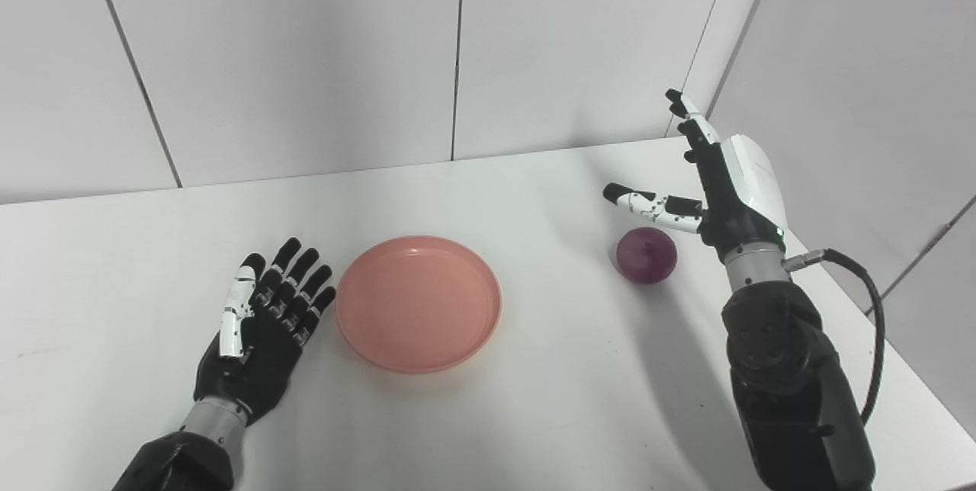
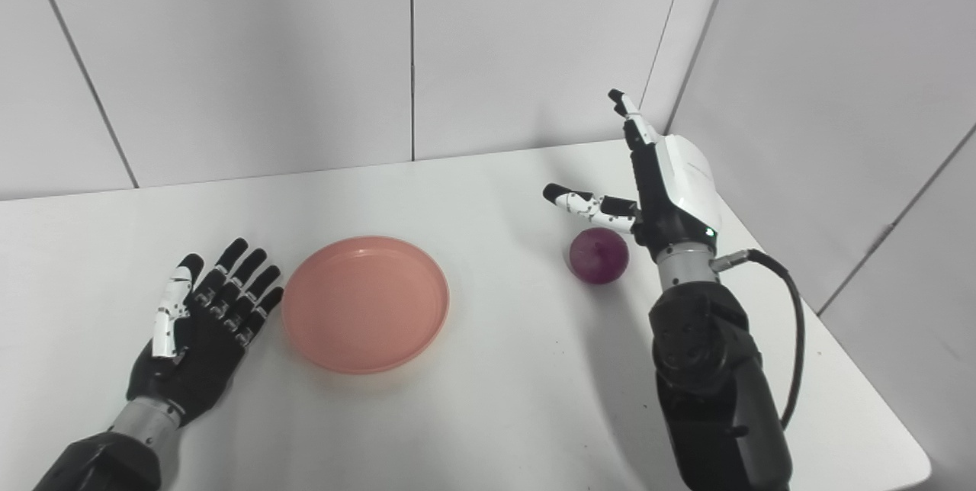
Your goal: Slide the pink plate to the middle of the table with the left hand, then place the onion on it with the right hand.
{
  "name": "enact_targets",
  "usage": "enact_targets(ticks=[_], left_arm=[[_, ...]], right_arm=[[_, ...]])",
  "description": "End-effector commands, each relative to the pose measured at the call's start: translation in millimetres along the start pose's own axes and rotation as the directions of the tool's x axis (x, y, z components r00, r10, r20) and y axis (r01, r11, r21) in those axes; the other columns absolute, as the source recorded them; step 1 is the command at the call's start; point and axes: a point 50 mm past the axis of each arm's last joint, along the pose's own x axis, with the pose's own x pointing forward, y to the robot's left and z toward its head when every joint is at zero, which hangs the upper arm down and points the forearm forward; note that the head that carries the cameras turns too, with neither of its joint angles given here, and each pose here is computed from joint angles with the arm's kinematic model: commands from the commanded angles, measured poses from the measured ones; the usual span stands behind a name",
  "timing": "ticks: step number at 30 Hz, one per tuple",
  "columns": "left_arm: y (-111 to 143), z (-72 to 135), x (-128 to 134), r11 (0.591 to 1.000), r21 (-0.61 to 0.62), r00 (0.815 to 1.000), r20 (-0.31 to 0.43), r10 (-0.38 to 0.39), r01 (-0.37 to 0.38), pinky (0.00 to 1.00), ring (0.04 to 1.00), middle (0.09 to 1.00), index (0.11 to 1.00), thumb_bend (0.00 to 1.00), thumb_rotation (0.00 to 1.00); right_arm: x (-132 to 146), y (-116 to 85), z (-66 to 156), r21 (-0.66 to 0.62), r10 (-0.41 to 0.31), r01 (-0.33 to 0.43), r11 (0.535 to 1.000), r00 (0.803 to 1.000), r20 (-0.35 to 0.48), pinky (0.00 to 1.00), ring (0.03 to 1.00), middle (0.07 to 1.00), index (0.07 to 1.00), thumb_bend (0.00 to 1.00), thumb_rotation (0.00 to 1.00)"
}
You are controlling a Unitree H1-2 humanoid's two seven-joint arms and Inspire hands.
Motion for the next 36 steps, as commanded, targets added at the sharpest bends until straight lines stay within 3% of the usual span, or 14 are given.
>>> enact_targets(ticks=[1,7,16,26,36], left_arm=[[17.0,-17.9,-8.9,0.997,-0.001,0.994,-0.077,0.083,-0.083,1.00,0.983,0.999,1.000,0.39,1.00],[17.3,-18.0,-8.8,0.996,-0.011,0.993,-0.076,0.086,-0.087,0.99,0.980,0.995,0.998,0.39,1.00],[17.1,-16.7,-11.1,0.997,0.002,0.994,-0.069,0.080,-0.080,1.00,0.989,1.000,1.000,0.39,1.00],[15.7,-15.7,-10.8,0.997,-0.004,0.994,-0.068,0.082,-0.083,1.00,0.998,1.000,1.000,0.39,1.00],[16.9,-15.5,-11.7,0.996,0.003,0.993,-0.071,0.090,-0.090,1.00,0.989,1.000,1.000,0.39,1.00]], right_arm=[[5.3,-13.5,-2.7,-0.027,-0.034,0.034,0.999,0.999,0.003,0.76,0.895,0.947,0.973,1.00,0.37],[5.6,-7.0,-17.3,-0.045,0.001,-0.003,0.999,0.999,-0.044,0.78,0.910,0.960,0.973,1.00,0.34],[0.2,7.5,-39.2,-0.068,0.093,-0.103,0.992,0.986,-0.136,0.81,0.913,0.961,0.978,1.00,0.45],[-0.8,17.2,-54.7,-0.053,0.147,-0.159,0.986,0.973,-0.180,0.81,0.915,0.950,0.960,1.00,0.40],[6.7,28.1,-62.9,-0.082,0.183,-0.205,0.975,0.959,-0.218,0.79,0.903,0.945,0.958,1.00,0.43]])
